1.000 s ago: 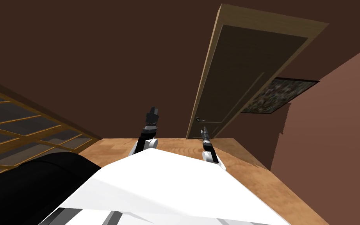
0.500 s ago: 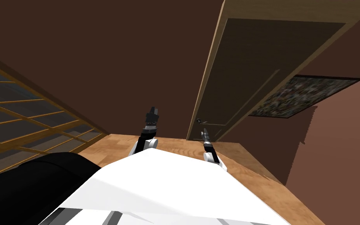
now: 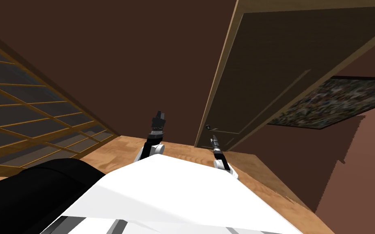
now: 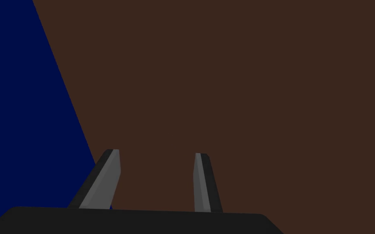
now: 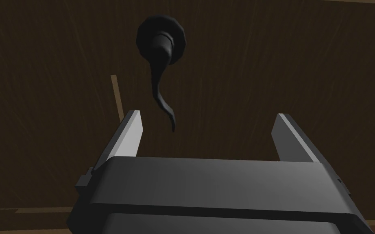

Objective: Pull the door open

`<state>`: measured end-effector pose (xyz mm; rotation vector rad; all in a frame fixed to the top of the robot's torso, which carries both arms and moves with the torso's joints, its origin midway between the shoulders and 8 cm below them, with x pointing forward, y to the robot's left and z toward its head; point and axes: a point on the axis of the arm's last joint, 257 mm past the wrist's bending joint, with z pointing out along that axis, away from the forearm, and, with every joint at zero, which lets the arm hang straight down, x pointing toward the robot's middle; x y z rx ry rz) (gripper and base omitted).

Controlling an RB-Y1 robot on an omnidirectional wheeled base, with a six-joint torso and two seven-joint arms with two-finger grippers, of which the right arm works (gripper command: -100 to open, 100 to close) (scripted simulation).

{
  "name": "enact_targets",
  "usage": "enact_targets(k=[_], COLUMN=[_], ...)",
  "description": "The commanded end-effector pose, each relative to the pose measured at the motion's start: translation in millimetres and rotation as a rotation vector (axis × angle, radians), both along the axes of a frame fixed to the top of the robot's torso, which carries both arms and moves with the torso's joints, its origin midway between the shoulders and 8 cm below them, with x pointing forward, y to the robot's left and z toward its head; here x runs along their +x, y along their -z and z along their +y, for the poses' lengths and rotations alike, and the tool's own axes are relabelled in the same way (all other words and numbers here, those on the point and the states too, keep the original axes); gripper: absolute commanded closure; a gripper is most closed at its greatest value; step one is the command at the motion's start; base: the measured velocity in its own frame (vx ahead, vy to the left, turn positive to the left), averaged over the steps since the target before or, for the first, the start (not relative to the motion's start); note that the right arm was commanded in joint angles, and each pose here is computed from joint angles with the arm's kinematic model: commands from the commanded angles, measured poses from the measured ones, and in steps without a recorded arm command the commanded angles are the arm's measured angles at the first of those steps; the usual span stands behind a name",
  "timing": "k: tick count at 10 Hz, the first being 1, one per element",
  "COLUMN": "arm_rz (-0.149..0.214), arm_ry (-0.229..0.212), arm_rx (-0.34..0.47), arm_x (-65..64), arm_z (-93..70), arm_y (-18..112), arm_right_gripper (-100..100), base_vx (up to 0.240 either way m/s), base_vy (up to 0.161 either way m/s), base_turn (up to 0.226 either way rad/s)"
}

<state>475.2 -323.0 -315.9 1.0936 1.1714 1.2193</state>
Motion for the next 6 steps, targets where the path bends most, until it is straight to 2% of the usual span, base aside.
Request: enact_targets(k=[1,6], arm_rz=[0.024,0.078], arm_ry=[0.008,0.030], arm_rx=[-0.010,-0.035], arm_x=[0.3,-1.5], arm_z=[-8.2,-30.6], arm_y=[10.4,32.0], arm_right_gripper=[-100,-100], base_vx=[0.054,0.038], base_vy=[-0.104,-0.077], base_turn=[0.096,0.101])
